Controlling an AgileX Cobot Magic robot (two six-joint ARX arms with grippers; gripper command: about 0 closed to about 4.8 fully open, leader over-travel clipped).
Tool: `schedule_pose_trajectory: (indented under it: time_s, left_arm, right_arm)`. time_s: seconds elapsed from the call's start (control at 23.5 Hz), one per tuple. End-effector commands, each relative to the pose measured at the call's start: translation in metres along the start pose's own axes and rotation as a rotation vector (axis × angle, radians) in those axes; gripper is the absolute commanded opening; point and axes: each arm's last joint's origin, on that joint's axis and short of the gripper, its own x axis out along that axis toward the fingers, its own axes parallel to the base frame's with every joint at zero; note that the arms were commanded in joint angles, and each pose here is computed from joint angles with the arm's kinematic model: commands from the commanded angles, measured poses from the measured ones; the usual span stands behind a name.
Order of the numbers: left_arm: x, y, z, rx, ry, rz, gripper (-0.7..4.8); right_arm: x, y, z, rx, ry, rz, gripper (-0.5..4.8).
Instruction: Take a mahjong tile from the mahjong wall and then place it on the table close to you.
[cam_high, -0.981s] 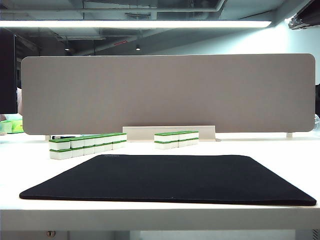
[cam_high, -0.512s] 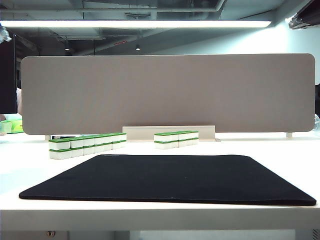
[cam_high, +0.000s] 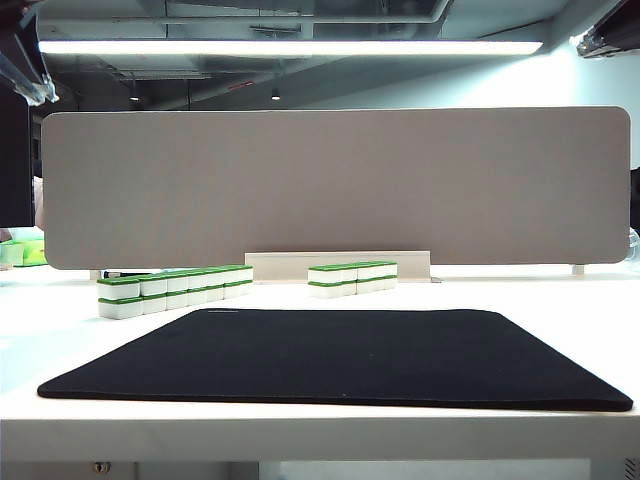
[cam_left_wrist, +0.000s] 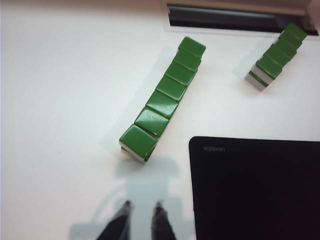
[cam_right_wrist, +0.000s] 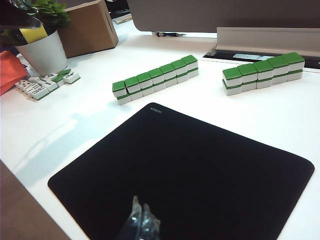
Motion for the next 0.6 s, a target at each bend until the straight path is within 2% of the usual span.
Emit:
schedule_pose_trajectory:
  time_s: [0.04, 0.13, 0.6]
  left_arm:
    - [0.006, 0.002, 0.008, 0.010, 0.006, -0.002, 0.58]
    - [0.012, 0.003, 0.012, 0.052, 0.013, -0.003, 0.58]
    - [0.031, 0.007, 0.015, 0.081, 0.052, -0.001, 0.58]
  right_arm:
    - [0.000, 0.001, 0.003, -0.012, -0.018, 0.003, -0.01]
    - [0.000, 0.001, 0.003, -0.012, -0.018, 0.003, -0.01]
    - [0.000, 0.000, 0.003, -0.011, -0.017, 0.003, -0.01]
